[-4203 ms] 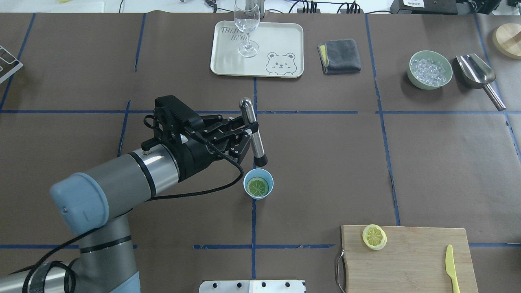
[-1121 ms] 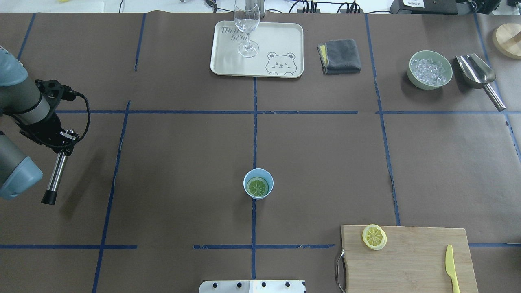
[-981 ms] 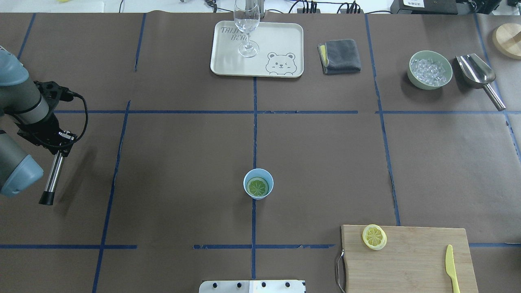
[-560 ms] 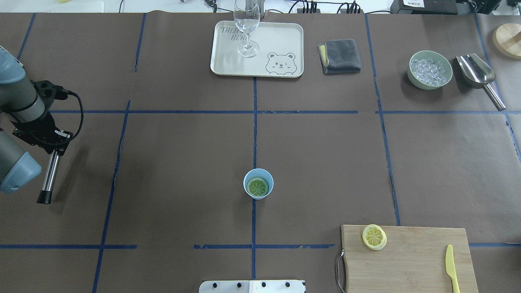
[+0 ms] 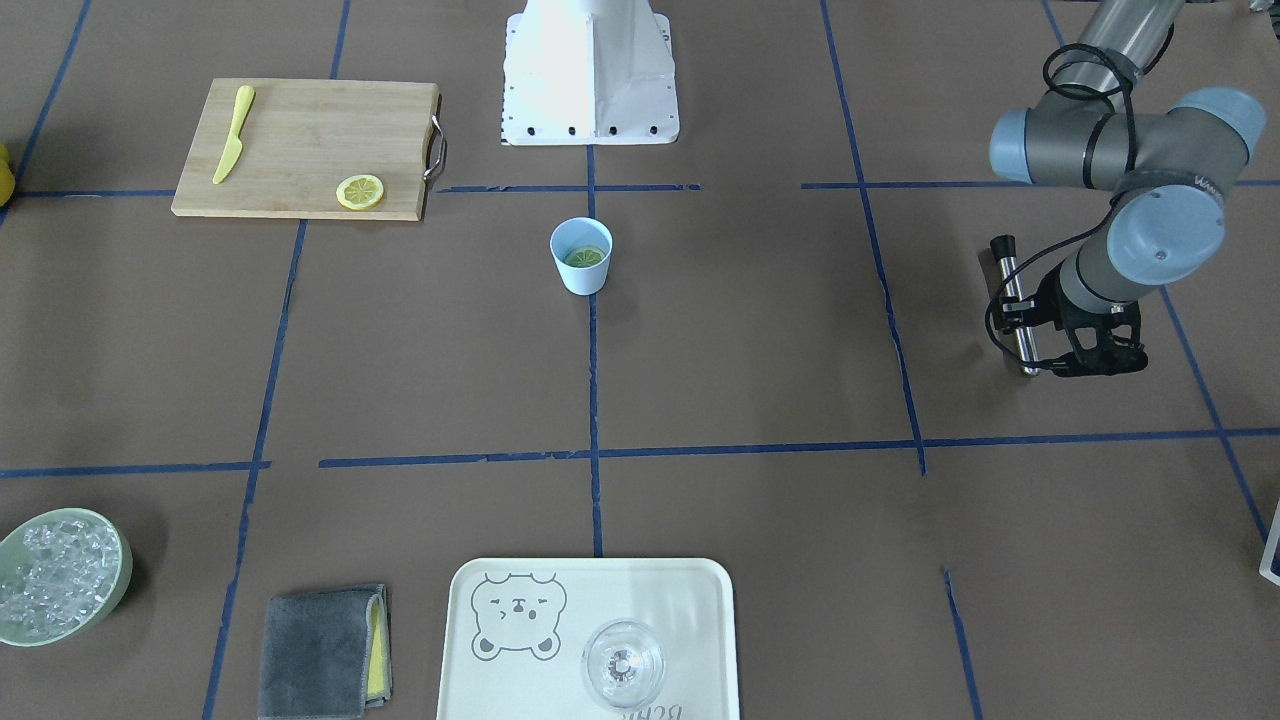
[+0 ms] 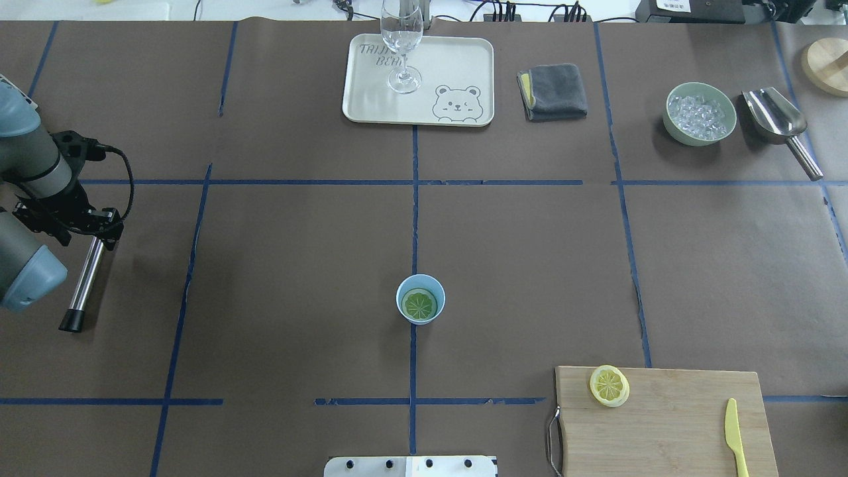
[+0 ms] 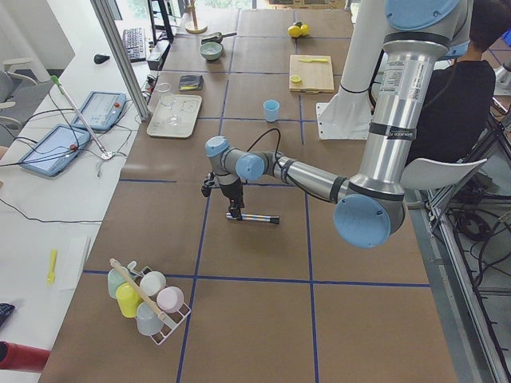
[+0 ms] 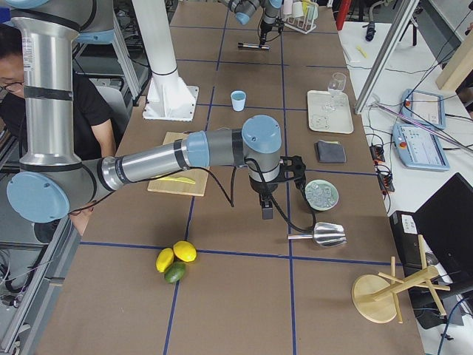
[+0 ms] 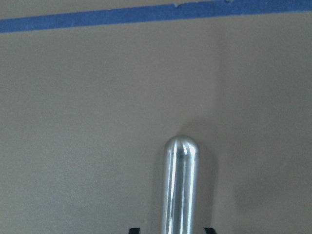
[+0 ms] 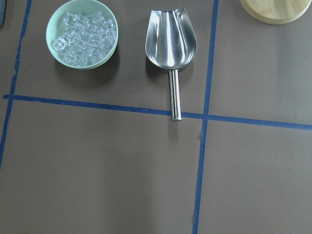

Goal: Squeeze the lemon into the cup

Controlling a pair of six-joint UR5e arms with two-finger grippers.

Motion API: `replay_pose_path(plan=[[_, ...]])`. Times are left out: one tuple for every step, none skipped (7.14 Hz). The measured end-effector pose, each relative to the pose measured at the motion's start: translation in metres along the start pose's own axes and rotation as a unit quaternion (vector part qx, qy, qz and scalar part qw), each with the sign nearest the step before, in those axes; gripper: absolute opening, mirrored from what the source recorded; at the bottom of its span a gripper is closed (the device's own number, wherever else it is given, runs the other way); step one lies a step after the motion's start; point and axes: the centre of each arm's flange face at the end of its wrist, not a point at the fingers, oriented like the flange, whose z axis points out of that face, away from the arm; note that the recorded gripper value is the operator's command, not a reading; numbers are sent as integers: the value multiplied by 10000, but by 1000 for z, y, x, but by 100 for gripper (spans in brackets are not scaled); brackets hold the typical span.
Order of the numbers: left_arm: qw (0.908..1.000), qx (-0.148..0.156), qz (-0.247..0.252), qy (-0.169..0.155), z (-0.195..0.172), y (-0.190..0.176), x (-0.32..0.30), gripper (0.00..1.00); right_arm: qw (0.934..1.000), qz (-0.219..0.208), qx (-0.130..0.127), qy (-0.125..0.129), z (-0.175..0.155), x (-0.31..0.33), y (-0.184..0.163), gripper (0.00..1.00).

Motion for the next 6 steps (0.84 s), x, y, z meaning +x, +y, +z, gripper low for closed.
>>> replay_pose_path(plan=[[9999,82,33,49,-3,-1,0,100,10000,5,-4,-16,0,0,0,100],[9997,202,1,110,-13,-5,-4,100,10000,7,-5,-28,1,0,0,100],[9988,444,-37,225,-33,-13,-10,100,10000,-2,-7,-41,1,0,0,100],[9967,734,14,345,-56,-20,-18,100,10000,6,-28,-50,3,2,1,100],[9933,1060,140,442,-84,-25,-32,100,9999,55,-73,-54,7,6,3,100],[9881,1418,355,478,-119,-29,-56,100,9998,130,-158,-42,15,14,5,100]])
